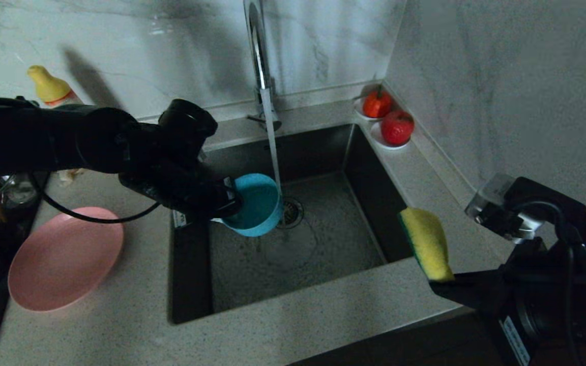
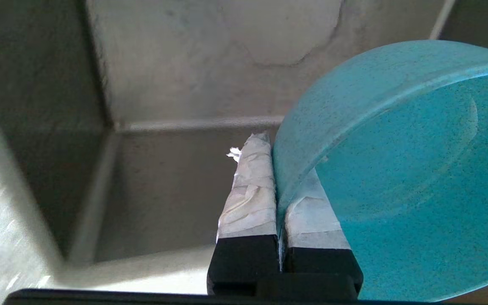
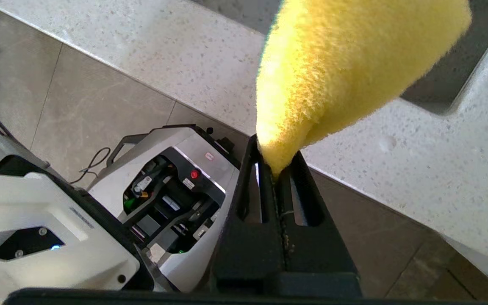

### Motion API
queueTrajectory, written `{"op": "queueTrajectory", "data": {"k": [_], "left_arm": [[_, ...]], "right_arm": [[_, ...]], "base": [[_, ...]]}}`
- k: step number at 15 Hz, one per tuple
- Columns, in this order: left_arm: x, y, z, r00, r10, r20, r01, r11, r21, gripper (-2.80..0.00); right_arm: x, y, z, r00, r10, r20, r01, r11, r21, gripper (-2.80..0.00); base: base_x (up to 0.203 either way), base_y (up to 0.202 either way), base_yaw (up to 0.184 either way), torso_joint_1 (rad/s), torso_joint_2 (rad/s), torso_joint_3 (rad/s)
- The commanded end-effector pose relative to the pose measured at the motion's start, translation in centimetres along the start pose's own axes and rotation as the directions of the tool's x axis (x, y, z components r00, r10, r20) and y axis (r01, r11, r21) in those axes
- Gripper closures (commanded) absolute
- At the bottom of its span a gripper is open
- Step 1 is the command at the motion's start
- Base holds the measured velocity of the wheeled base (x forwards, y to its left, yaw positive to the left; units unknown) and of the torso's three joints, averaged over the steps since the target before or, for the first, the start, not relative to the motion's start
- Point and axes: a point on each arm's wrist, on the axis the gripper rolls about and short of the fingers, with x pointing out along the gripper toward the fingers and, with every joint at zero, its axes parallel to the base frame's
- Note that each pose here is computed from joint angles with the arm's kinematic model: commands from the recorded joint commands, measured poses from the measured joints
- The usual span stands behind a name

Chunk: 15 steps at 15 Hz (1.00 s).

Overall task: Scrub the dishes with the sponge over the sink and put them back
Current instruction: Wash the bowl

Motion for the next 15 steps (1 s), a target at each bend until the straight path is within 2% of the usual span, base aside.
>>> {"op": "queueTrajectory", "data": {"k": [1, 3, 6, 8, 12, 15], "left_arm": [[2.6, -0.3, 0.5, 0.999, 0.032, 0.011, -0.031, 0.999, -0.019, 0.0], [3.5, -0.9, 1.5, 0.997, 0.036, 0.066, -0.032, 0.998, -0.054, 0.0], [4.5, -1.7, 2.4, 0.995, 0.02, 0.096, -0.014, 0.998, -0.064, 0.0], [5.7, -2.0, 2.9, 0.995, 0.018, 0.103, -0.009, 0.996, -0.088, 0.0], [7.7, -2.1, 3.1, 0.993, 0.012, 0.122, 0.0, 0.995, -0.098, 0.0], [8.0, -2.0, 3.0, 0.993, 0.015, 0.116, 0.003, 0.989, -0.151, 0.0]], "right_arm": [[-0.4, -0.1, -0.3, 1.0, -0.002, 0.005, 0.002, 1.0, 0.002, 0.0], [-0.5, -0.1, -0.5, 1.0, 0.004, 0.002, -0.004, 1.0, 0.001, 0.0], [-0.5, -0.3, -0.8, 1.0, 0.006, -0.007, -0.006, 1.0, 0.005, 0.0], [-0.7, -0.5, -0.8, 1.0, -0.001, -0.001, 0.001, 1.0, 0.013, 0.0], [-0.7, -0.8, -1.2, 1.0, 0.0, -0.008, 0.0, 1.0, 0.018, 0.0], [-0.9, -0.8, -1.6, 1.0, 0.015, -0.01, -0.015, 1.0, 0.02, 0.0]], "base": [[0.0, 0.0, 0.0, 0.0, 0.0, 0.0], [0.0, 0.0, 0.0, 0.0, 0.0, 0.0], [0.0, 0.0, 0.0, 0.0, 0.0, 0.0], [0.0, 0.0, 0.0, 0.0, 0.0, 0.0], [0.0, 0.0, 0.0, 0.0, 0.0, 0.0], [0.0, 0.0, 0.0, 0.0, 0.0, 0.0]]}}
